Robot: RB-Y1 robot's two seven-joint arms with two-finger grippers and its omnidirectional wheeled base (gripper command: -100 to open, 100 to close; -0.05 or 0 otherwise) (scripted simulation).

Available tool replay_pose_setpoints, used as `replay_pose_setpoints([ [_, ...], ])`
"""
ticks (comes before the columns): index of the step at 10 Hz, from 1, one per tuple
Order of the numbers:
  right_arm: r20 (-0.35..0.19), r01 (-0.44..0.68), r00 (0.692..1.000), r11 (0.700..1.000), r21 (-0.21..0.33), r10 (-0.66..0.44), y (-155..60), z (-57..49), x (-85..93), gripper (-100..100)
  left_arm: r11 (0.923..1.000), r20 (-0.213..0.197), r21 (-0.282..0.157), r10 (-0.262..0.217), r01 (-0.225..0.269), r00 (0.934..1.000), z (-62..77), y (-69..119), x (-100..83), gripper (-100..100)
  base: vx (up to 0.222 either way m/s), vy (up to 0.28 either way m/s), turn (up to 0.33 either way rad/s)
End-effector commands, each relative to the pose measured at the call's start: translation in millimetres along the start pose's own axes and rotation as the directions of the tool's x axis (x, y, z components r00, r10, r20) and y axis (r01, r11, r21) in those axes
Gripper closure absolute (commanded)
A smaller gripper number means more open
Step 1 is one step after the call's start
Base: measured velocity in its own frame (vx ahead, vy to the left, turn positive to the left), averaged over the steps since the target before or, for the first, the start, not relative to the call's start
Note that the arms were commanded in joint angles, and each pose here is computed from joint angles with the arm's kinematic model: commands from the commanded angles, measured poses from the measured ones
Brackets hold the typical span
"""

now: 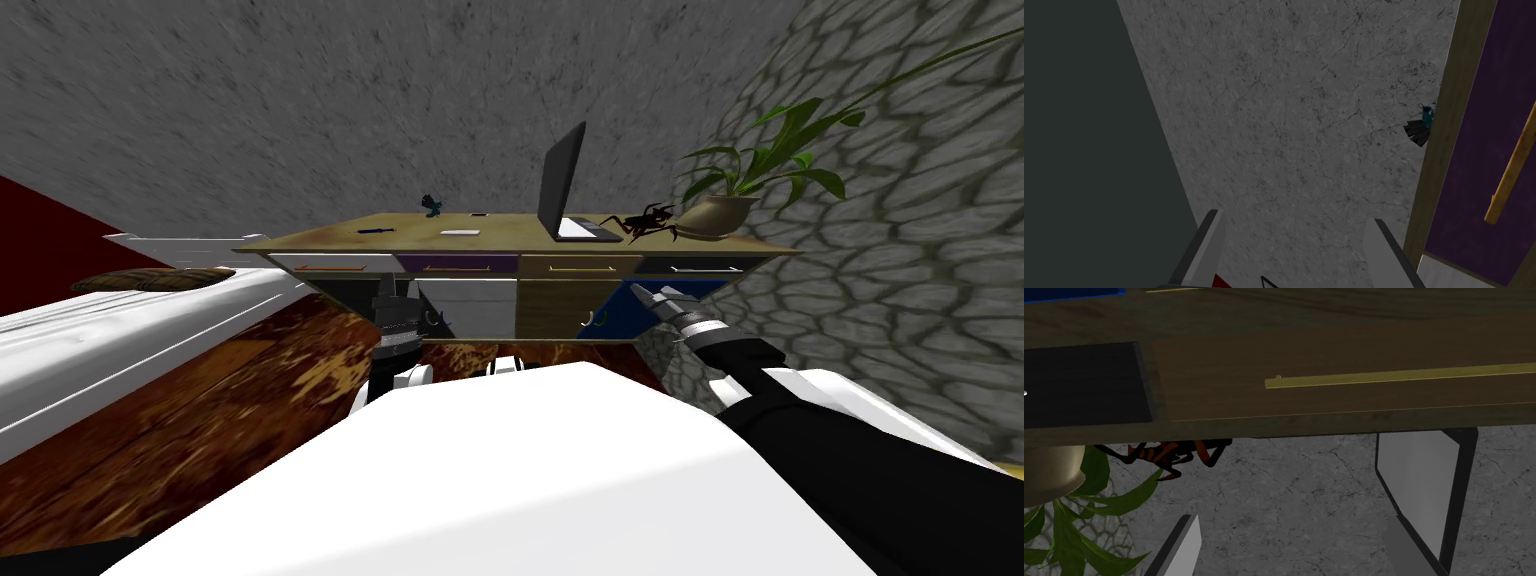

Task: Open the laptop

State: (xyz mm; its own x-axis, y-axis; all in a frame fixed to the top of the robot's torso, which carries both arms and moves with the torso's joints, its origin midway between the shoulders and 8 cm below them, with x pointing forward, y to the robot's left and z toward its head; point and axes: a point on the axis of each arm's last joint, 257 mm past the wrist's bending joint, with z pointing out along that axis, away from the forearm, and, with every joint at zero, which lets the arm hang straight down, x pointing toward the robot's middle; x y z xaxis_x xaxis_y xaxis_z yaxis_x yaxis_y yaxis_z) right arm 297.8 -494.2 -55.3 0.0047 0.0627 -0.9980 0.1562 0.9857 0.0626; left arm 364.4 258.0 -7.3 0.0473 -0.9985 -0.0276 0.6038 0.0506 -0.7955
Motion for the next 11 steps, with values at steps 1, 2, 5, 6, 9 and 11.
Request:
replay_pose_setpoints([
  [1,-0.027,0.106,0.994,0.994,0.037,-0.105,-23.3,-1.9,-11.2,-100,1.0000,0.000,0.000,0.000,0.000,1.0000,0.0,0.0,0.0,0,0.054,0.052,0.107],
  [2,-0.047,0.162,0.986,0.985,0.059,-0.160,-34.9,-2.6,-16.4,-100,1.0000,0.000,0.000,0.000,0.000,1.0000,0.0,0.0,0.0,0,0.073,0.084,0.144],
  [5,-0.071,0.283,0.958,0.955,0.084,-0.278,-53.2,0.9,-37.0,-100,1.0000,0.000,0.000,0.000,0.000,1.0000,0.0,0.0,0.0,0,0.082,0.093,0.096],
  [6,-0.082,0.332,0.942,0.938,0.096,-0.325,-60.8,2.6,-46.4,-100,1.0000,0.000,0.000,0.000,0.000,1.0000,0.0,0.0,0.0,0,0.068,0.100,0.172],
  [9,-0.102,0.451,0.892,0.884,0.123,-0.441,-76.7,9.4,-74.3,-100,1.0000,0.000,0.000,0.000,0.000,1.0000,0.0,0.0,0.0,0,0.102,0.122,0.157],
  [11,-0.108,0.509,0.860,0.850,0.136,-0.498,-83.0,14.5,-91.5,-100,1.0000,0.000,0.000,0.000,0.000,1.0000,0.0,0.0,0.0,0,0.077,0.127,0.133],
])
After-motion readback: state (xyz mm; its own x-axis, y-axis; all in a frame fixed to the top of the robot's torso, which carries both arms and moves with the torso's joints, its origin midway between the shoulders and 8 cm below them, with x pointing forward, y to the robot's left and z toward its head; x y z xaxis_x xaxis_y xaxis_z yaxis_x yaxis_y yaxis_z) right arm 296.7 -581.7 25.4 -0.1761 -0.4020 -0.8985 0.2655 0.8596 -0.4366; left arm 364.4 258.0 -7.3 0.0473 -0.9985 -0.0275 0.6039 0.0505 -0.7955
